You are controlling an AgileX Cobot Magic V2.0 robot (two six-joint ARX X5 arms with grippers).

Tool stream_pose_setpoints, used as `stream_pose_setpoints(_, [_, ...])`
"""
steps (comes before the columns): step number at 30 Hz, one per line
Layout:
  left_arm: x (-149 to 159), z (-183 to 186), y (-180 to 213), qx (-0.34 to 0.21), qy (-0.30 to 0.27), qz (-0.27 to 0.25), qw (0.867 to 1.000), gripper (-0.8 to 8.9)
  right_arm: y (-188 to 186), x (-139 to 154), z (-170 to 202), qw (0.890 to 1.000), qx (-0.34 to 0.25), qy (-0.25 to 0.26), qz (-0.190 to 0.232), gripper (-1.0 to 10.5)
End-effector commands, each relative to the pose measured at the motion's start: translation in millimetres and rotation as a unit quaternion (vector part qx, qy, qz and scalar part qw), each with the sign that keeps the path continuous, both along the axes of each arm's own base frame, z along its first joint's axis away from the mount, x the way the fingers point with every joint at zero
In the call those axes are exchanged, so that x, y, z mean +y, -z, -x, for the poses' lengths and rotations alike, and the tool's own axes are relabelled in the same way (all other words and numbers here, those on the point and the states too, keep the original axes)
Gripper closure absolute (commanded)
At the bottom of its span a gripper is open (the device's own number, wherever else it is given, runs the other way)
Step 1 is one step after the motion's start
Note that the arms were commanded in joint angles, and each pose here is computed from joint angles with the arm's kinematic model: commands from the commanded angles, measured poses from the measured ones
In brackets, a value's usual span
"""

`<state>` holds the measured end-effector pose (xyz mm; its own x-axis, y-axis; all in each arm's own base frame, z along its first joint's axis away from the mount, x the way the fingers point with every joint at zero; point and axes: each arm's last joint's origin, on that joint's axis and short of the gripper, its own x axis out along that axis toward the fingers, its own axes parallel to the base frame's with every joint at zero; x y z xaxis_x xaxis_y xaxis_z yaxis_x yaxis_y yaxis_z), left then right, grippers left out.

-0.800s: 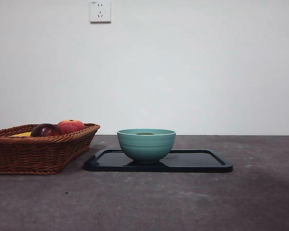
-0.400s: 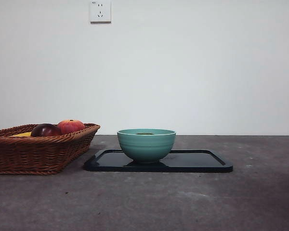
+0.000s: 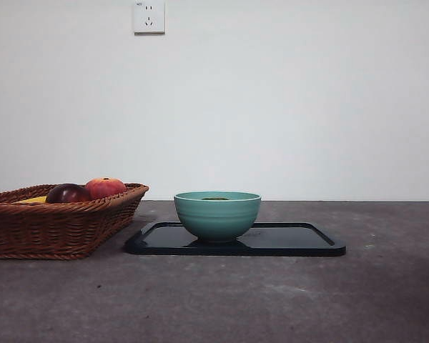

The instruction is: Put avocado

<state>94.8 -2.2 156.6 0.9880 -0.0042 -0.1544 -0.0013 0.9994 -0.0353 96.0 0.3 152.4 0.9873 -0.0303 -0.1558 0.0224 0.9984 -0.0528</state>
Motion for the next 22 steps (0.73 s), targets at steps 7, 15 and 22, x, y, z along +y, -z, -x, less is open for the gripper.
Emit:
stream_pose_setpoints(7, [-0.1,-0.9,7.7,0.012,0.001,-0.001,1.000,7.95,0.5,-0.3,-0.2,1.000,-0.004,0.003,0.003,9.3])
stream_pose_setpoints(15, [-0.1,-0.9,7.7,0.012,0.001,-0.001,1.000,7.95,0.5,-0.3,-0.2,1.000,-0.004,0.003,0.003,9.3])
stream_pose_setpoints(22, [-0.1,-0.9,7.7,0.012,0.001,-0.001,1.000,7.94,0.5,-0.3,-0.2,1.000,-0.004,0.003,0.004,9.3])
